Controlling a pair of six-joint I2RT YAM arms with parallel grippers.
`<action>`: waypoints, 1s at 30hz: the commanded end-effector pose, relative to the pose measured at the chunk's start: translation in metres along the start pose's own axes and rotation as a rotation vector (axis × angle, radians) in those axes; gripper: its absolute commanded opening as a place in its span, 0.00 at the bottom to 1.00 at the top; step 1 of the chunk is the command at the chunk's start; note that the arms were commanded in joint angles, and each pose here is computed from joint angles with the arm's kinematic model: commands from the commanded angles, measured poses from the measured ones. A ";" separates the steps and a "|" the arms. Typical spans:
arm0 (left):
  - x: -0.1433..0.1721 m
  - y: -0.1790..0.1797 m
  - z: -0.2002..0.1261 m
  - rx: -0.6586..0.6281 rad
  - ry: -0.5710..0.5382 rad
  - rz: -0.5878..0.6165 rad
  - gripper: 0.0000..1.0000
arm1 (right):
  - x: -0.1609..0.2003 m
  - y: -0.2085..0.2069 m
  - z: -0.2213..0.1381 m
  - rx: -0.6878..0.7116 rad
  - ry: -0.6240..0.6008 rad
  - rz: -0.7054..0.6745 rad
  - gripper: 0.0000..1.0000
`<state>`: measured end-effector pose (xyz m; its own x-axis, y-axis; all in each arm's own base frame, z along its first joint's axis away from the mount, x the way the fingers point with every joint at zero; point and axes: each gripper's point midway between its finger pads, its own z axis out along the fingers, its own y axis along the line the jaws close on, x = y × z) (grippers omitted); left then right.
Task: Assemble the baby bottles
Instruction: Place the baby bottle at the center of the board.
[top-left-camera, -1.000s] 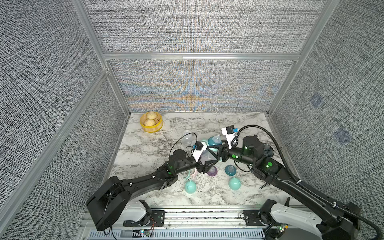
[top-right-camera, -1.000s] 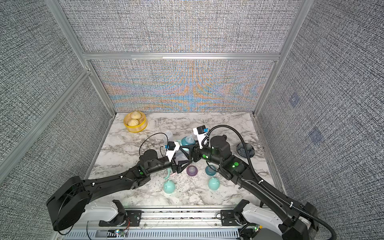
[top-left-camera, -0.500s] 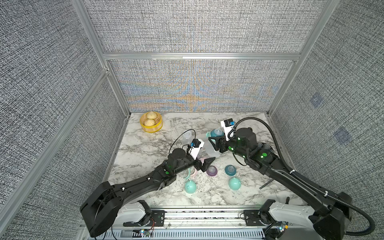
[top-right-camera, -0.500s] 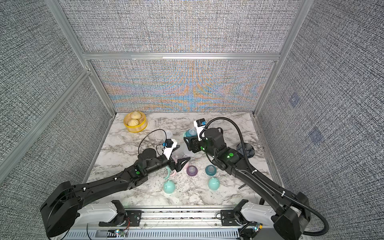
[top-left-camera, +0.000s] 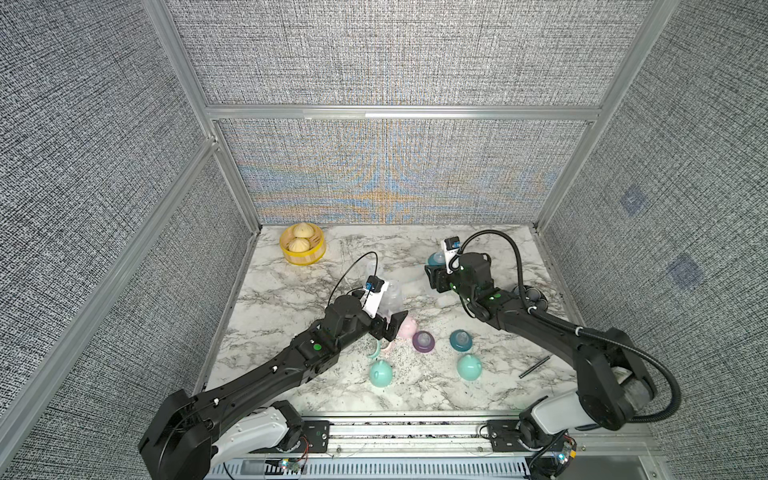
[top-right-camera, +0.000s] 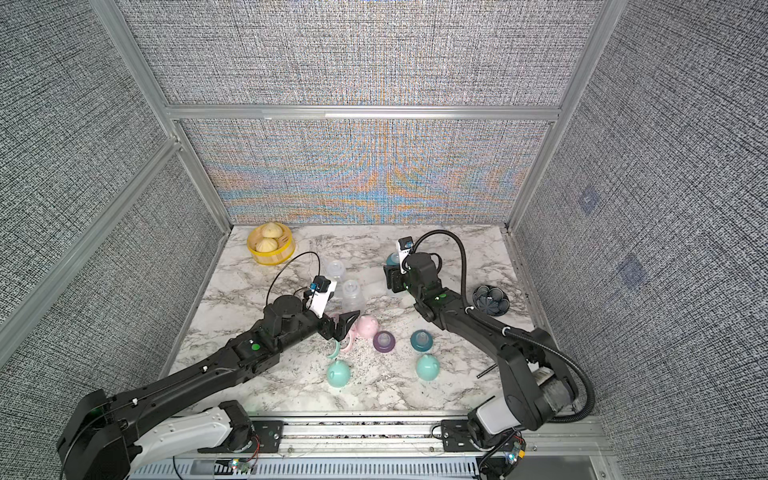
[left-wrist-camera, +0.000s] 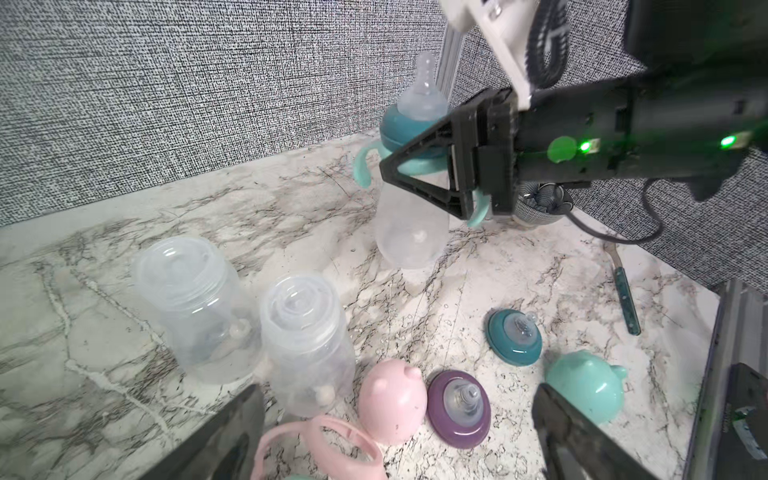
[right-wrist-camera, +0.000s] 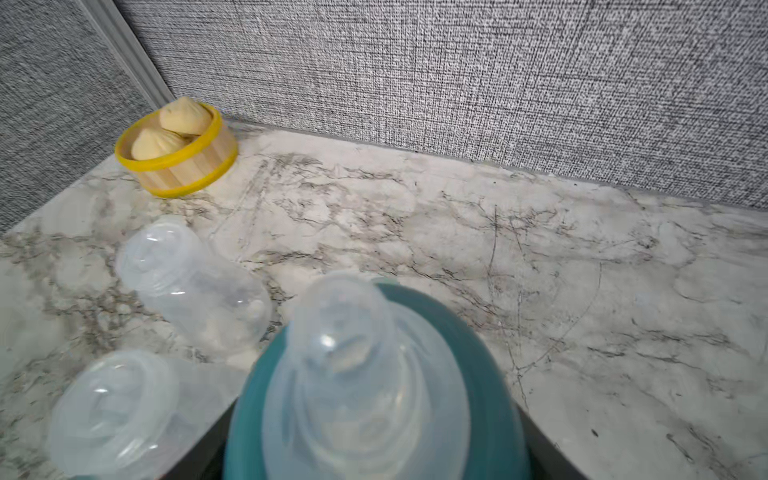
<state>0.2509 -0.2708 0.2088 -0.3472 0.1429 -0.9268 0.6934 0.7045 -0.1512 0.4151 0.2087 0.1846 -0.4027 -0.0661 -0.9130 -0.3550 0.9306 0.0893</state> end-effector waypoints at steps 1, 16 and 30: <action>0.003 0.011 -0.007 -0.052 0.004 -0.002 1.00 | -0.029 -0.002 0.009 -0.020 -0.164 0.006 0.50; 0.001 0.013 -0.015 -0.057 -0.003 0.014 1.00 | 0.007 -0.026 0.042 0.051 -0.143 -0.006 0.50; 0.001 0.013 -0.016 -0.055 -0.005 0.018 1.00 | 0.025 -0.034 0.052 0.071 -0.119 -0.011 0.53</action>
<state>0.2487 -0.2502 0.2079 -0.3430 0.1577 -0.9260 0.6615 0.7405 -0.1189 0.4551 0.1937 0.1250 -0.3490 -0.0590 -0.9353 -0.3018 0.9519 0.0526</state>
